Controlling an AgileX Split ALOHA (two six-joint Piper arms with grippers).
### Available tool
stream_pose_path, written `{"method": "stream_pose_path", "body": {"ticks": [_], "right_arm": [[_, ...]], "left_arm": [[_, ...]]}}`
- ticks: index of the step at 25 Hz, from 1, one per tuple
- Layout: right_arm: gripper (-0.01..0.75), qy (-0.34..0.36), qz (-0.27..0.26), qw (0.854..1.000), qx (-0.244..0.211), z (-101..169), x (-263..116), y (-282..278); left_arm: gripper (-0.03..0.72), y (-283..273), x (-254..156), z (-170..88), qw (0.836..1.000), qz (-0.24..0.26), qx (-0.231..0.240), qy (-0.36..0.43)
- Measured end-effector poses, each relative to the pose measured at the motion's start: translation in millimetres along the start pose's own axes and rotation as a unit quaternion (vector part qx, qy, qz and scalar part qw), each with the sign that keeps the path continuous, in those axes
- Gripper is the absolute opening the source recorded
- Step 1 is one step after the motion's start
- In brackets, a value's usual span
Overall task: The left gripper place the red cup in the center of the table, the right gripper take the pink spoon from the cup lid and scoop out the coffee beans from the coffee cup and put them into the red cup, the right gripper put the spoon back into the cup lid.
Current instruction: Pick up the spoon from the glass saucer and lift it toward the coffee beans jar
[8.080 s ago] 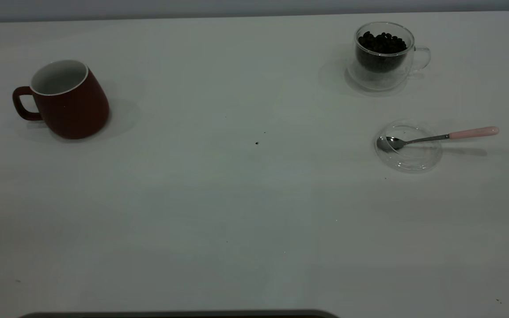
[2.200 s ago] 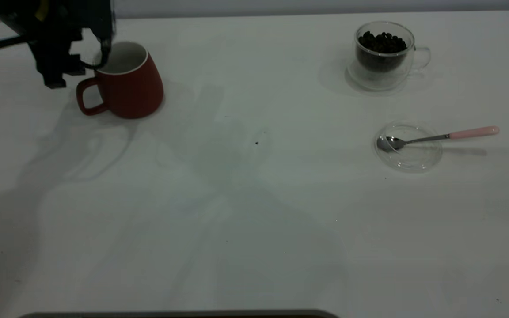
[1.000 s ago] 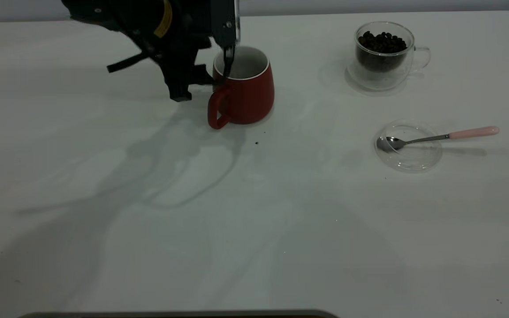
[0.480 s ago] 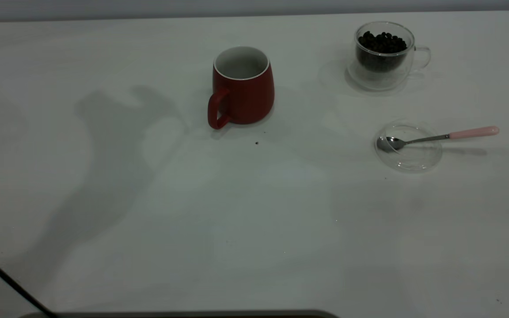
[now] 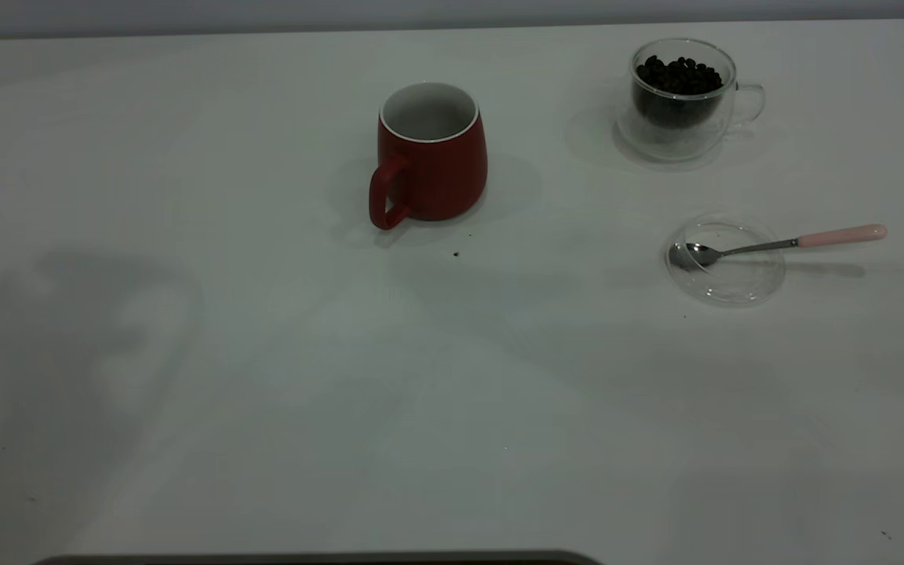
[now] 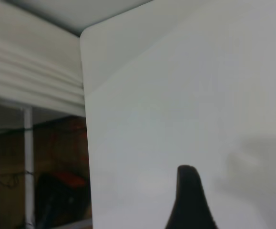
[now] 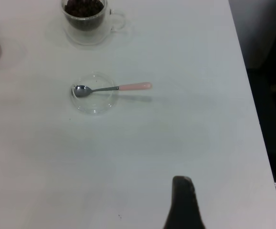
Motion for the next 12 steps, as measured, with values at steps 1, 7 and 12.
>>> {"method": "stream_pose_path", "body": {"ticks": [1,7,12], "right_arm": [[0.591,0.000,0.000,1.000,0.000,0,0,0],[0.591,0.000,0.000,1.000,0.000,0,0,0],[0.591,0.000,0.000,1.000,0.000,0,0,0]], "left_arm": [[0.588,-14,-4,11,1.000,-0.008,-0.002,-0.015],[0.588,-86,-37,67,0.993,-0.074,-0.019,-0.090],[0.588,-107,-84,85,0.986,-0.102,-0.055,-0.120]]}}
Point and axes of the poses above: a point on each arm's last joint axis where the gripper is mounted, y pointing out along that axis toward the gripper, z along the wrist's bending axis when the last joint is at zero, x = y × z, the point moved 4 cm from there along y, pointing out along that axis toward the gripper, and after that the axes turned 11 degrees about -y, right-handed, at the moved point
